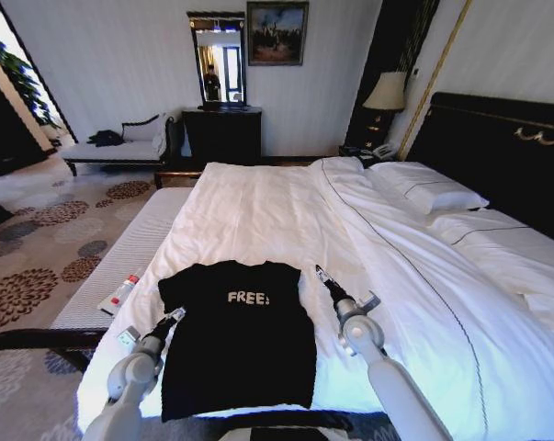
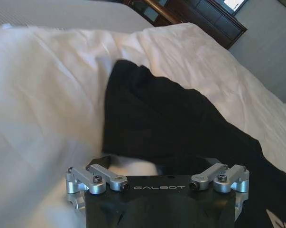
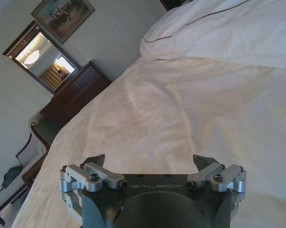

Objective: Fold the clothes on the bed.

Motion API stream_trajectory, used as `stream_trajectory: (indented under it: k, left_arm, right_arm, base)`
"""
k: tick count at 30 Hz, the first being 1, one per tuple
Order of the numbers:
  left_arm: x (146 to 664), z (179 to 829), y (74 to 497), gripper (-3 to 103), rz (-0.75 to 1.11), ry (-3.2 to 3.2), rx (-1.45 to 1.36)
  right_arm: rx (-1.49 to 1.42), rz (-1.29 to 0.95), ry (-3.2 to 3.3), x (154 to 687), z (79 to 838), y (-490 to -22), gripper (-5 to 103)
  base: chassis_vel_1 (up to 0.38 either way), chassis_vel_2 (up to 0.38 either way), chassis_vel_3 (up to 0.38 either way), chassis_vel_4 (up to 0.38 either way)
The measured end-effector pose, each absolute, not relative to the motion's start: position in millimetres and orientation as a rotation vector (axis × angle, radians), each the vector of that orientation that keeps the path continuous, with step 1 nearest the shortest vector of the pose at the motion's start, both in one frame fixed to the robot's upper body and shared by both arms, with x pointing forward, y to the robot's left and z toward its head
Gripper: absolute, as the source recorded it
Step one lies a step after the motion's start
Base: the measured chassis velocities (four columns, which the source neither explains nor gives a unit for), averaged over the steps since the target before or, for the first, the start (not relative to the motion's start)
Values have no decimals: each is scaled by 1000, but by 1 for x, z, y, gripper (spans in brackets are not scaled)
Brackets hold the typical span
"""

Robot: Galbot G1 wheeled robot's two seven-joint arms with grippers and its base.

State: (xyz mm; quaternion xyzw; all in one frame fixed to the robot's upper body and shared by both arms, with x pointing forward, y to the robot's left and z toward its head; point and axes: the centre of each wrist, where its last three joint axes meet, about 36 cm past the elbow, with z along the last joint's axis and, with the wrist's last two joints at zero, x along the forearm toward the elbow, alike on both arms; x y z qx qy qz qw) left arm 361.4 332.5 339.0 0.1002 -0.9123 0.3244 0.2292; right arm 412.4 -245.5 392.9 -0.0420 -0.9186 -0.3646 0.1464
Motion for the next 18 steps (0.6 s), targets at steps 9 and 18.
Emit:
stream_trajectory:
  k: [9, 18]
  left_arm:
    - [377, 327, 328, 100, 988, -2503, 285]
    - [384, 335, 336, 90, 1062, -2546, 293]
  right_arm:
    - [-129, -1023, -2648, 408, 393, -250, 100]
    - [-123, -1011, -2647, 406, 391, -247, 100]
  base:
    - [0, 0, 0, 0]
    - [0, 0, 0, 0]
